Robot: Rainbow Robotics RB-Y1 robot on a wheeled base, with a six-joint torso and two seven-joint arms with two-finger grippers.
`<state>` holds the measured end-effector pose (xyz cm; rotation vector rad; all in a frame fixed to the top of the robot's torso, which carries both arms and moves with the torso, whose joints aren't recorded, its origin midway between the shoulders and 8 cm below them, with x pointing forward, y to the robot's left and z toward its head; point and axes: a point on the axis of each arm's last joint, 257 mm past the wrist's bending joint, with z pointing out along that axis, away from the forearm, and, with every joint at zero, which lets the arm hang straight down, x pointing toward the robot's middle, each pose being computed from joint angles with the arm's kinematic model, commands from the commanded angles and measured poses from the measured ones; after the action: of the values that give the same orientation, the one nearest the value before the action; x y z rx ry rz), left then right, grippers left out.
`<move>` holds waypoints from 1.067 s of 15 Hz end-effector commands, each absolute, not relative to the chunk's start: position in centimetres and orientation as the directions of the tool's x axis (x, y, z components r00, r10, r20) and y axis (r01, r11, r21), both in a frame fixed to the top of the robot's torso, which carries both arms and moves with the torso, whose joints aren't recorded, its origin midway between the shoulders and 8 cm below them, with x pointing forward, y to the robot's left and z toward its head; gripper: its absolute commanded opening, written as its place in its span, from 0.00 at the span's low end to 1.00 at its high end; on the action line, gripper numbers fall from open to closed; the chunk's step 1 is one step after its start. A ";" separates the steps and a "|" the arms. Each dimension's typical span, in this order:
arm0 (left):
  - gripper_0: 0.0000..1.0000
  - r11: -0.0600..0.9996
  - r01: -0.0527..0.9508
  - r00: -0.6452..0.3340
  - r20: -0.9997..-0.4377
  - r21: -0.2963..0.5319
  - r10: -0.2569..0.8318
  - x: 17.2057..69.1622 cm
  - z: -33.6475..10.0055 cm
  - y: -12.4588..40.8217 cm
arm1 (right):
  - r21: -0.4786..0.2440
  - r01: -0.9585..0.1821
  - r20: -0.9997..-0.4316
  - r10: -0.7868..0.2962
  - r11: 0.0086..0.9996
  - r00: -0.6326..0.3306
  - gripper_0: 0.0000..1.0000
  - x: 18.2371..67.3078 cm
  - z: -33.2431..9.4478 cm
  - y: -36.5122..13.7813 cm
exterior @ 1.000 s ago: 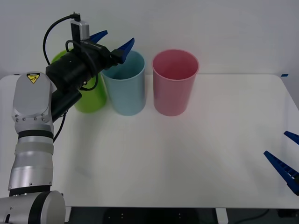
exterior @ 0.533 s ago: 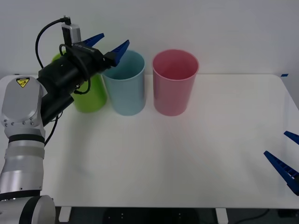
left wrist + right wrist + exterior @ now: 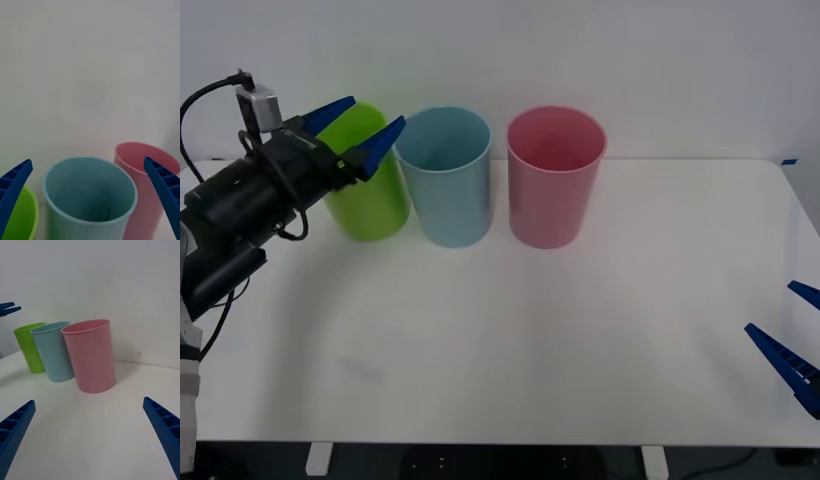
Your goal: Grasp the object on the table and drop it into the matching bin: aluminum can to the light blue bin, PET bottle to the pink bin.
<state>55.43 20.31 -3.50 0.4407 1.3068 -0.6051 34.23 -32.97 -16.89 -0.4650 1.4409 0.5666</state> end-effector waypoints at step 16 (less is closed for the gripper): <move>1.00 0.833 0.529 0.085 -0.987 0.161 0.136 40.1 -12.1 38.0 | 0.039 -0.618 -0.996 0.082 0.785 0.041 1.00 34.2 -16.9 -33.0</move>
<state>40.58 37.65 -11.64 0.5650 1.4654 -0.3218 34.23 -32.97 -16.89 -0.4650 1.4409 0.5666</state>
